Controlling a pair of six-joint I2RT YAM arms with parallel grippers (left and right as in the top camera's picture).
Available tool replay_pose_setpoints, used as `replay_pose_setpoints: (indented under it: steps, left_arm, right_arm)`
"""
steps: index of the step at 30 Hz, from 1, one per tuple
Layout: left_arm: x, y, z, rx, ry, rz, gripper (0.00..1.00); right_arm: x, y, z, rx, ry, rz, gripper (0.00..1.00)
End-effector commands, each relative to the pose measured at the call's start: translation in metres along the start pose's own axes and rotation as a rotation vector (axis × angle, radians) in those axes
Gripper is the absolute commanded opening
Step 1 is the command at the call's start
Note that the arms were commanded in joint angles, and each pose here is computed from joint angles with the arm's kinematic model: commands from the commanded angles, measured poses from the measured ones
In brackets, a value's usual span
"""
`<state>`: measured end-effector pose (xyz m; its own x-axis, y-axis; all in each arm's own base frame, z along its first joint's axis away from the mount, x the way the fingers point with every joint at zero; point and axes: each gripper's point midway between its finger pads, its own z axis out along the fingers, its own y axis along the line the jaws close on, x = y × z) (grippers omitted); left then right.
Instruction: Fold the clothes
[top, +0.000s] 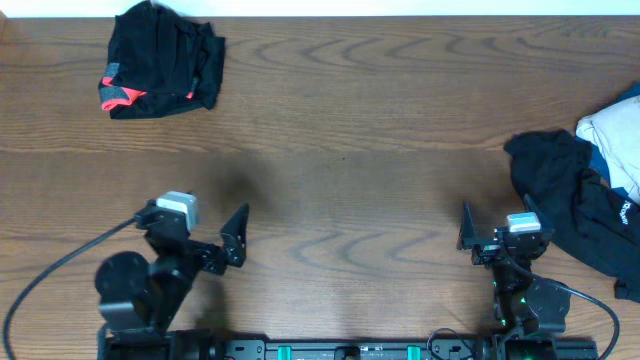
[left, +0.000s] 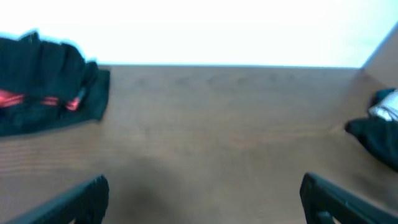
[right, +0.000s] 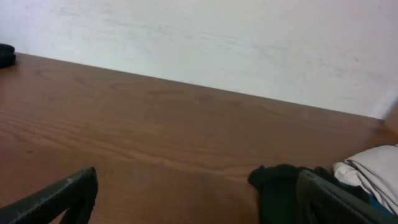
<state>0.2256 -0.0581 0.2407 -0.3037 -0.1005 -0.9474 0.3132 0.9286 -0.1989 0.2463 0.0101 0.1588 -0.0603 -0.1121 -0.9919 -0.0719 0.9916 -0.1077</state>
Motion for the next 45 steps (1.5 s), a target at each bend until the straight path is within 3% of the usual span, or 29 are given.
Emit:
replay_pose_setpoints:
  steps: [1,9,15,22,33,45]
  left_arm:
    - [0.016,-0.006,0.010,0.058,-0.074,0.051,0.98]
    - [0.033,0.004,0.019,0.042,-0.261,0.124,0.98]
    - [0.041,0.012,0.021,0.011,-0.312,0.135,0.98]
    - [0.041,0.046,0.019,-0.166,-0.342,0.038,0.98]
    - [0.085,0.062,0.027,-0.236,-0.164,-0.014,0.98]
    - [0.086,0.062,0.027,-0.236,-0.160,-0.015,0.98]
  right_arm:
    - [0.000,0.000,0.000,0.000,0.000,-0.007,0.99]
    - [0.000,0.000,0.000,0.000,0.000,-0.007,0.99]
    - [0.000,0.000,0.000,0.000,-0.001,-0.007,0.99]
    - [0.000,0.000,0.000,0.000,-0.001,-0.007,0.99]
    - [0.000,0.000,0.000,0.000,0.000,-0.007,0.99]
    - [0.000,0.000,0.000,0.000,-0.001,-0.007,0.99]
